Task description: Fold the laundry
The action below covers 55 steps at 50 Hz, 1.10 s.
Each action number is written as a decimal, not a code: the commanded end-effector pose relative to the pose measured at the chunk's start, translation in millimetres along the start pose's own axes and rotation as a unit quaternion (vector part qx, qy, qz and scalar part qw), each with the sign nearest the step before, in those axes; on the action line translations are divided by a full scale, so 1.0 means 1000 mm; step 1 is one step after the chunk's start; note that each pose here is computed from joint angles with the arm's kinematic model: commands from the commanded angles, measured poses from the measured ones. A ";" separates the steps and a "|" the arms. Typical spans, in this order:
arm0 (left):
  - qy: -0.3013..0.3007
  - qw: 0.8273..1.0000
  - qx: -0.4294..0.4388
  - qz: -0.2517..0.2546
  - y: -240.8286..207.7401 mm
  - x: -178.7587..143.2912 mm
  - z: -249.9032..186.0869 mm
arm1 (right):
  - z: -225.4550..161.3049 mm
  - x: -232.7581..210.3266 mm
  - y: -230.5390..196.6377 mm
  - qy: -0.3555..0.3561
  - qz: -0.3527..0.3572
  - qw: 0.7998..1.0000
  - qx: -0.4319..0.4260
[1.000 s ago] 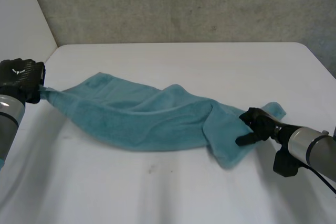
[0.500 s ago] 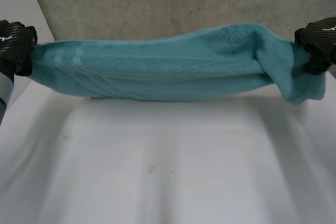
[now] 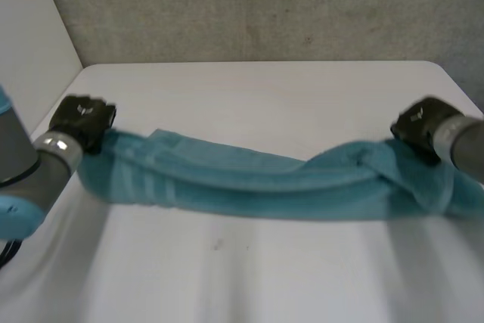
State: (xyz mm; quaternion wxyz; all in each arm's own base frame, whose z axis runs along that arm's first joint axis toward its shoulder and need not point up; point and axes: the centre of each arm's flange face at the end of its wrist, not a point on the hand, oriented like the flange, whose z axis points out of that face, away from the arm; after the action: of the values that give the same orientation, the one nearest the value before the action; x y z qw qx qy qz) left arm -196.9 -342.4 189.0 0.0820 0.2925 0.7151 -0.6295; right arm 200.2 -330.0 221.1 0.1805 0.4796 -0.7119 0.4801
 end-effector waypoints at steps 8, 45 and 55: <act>-0.277 0.867 0.414 0.012 -0.214 -0.116 0.012 | -0.041 0.169 -0.136 0.408 0.125 0.840 0.335; -0.086 0.993 0.082 -0.024 0.012 0.015 0.001 | 0.059 -0.068 0.020 0.019 0.121 0.988 0.092; -0.087 0.993 0.075 -0.026 0.015 0.013 -0.008 | 0.031 -0.046 0.017 0.036 0.205 0.973 0.102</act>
State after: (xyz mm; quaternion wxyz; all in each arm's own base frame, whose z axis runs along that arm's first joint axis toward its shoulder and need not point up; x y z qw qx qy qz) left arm -199.4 -333.3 172.4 0.1054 0.2240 0.6607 -0.7086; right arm 222.0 -336.5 149.6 0.0772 0.3679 -0.7218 0.5811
